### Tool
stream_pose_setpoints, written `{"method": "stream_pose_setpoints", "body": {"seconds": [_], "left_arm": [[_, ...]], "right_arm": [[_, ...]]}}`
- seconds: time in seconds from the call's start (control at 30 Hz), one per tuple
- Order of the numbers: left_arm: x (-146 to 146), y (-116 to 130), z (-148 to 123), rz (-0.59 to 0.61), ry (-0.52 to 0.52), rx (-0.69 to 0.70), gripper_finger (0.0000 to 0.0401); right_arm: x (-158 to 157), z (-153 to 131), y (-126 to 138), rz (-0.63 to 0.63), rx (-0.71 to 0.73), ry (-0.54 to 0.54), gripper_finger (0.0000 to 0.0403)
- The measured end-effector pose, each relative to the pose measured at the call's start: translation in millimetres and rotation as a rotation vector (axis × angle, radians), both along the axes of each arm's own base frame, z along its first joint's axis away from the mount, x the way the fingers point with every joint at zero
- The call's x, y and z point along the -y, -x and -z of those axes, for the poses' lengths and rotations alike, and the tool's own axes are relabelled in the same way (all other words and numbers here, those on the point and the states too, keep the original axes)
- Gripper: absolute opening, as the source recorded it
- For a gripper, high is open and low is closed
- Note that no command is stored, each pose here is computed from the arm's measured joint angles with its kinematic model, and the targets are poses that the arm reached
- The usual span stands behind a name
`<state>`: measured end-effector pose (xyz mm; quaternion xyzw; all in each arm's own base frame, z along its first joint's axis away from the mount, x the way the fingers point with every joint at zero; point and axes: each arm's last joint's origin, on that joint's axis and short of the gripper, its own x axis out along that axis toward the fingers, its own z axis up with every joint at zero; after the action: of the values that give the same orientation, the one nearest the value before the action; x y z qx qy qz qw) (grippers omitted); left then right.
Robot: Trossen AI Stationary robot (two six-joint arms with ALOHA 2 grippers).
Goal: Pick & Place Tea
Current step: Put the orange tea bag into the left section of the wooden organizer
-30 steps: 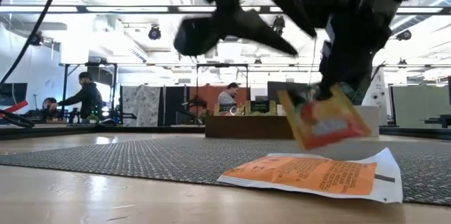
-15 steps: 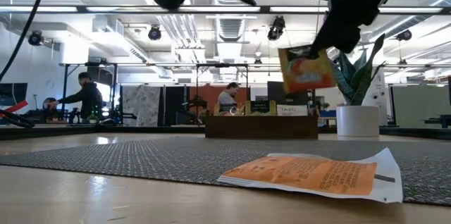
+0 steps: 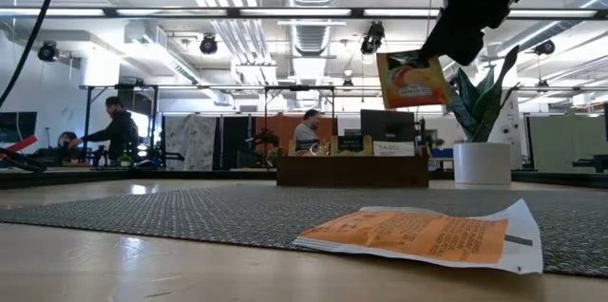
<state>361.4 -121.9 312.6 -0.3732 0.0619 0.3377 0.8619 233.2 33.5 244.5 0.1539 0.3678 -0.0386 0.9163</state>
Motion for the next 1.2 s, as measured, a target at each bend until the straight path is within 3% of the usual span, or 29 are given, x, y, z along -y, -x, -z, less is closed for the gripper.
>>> {"method": "stream_pose_setpoints", "body": {"seconds": [0.3, 0.53, 0.87, 1.2], "left_arm": [[-34, -9, 0, 0.092, -0.003, -0.106, 0.0110], [-63, -2, -10, 0.076, -0.040, -0.172, 0.0110], [-90, 45, -46, 0.087, -0.127, -0.229, 0.0110], [-114, 107, -24, 0.048, -0.070, -0.155, 0.0110]], "right_arm": [[32, -2, -15, 0.032, 0.088, -0.046, 0.0008], [71, 7, -35, 0.084, 0.082, -0.041, 0.0008], [128, 8, -84, 0.104, 0.051, 0.062, 0.0009], [176, 17, -116, 0.133, 0.040, 0.052, 0.0009]]}}
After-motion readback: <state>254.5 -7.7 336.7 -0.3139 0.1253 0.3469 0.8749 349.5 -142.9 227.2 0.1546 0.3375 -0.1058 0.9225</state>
